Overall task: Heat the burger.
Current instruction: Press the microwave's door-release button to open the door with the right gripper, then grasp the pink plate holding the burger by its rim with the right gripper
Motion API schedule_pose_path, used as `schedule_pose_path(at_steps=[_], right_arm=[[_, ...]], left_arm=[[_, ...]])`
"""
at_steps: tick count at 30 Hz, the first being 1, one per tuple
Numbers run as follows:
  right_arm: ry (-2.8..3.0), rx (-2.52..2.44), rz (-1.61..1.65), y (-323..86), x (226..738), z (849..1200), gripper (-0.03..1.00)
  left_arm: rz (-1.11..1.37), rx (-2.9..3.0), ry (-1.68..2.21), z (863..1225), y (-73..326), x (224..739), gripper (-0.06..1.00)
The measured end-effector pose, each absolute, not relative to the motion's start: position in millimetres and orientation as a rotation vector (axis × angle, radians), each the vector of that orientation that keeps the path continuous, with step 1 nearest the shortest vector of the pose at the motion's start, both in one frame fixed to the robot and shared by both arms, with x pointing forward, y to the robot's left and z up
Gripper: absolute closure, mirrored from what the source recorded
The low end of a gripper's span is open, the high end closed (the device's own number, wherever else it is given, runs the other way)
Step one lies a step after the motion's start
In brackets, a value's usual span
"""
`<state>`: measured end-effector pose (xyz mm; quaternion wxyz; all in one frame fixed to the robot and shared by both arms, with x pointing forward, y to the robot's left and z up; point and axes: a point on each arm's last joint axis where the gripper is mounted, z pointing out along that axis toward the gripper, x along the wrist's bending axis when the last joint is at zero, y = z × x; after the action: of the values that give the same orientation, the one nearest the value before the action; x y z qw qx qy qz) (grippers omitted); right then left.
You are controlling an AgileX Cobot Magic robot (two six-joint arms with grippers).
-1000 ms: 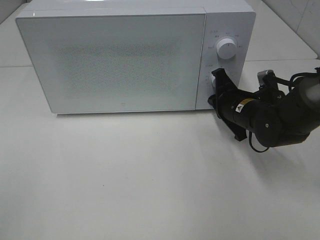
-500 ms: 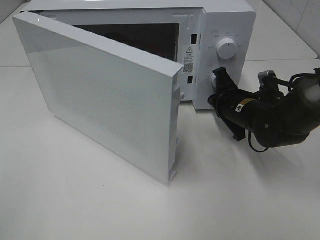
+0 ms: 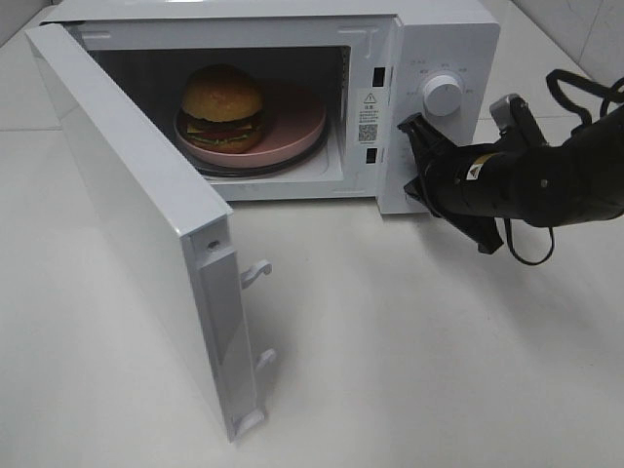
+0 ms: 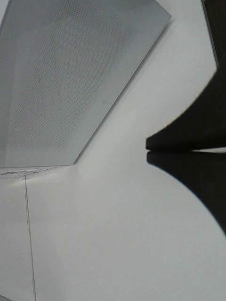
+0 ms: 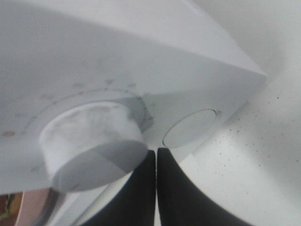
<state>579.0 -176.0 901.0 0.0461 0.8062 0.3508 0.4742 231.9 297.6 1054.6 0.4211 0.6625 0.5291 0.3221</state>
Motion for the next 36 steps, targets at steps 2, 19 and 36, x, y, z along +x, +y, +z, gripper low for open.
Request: schedule_pose_path(at_steps=[2, 19, 36], right_arm=[[1.122, 2.434, 1.421, -176.2, 577.9, 904.9, 0.97], [1.881, 1.873, 0.979, -184.0, 548.3, 957.7, 0.93], [2.482, 1.676, 0.420, -194.5, 503.6, 954.2, 0.88]], left_arm=[[0.807, 1.660, 1.325, 1054.6, 297.6, 231.9, 0.94], [0.807, 1.660, 1.325, 1054.6, 297.6, 231.9, 0.94], [0.807, 1.660, 1.325, 1054.6, 297.6, 231.9, 0.94]])
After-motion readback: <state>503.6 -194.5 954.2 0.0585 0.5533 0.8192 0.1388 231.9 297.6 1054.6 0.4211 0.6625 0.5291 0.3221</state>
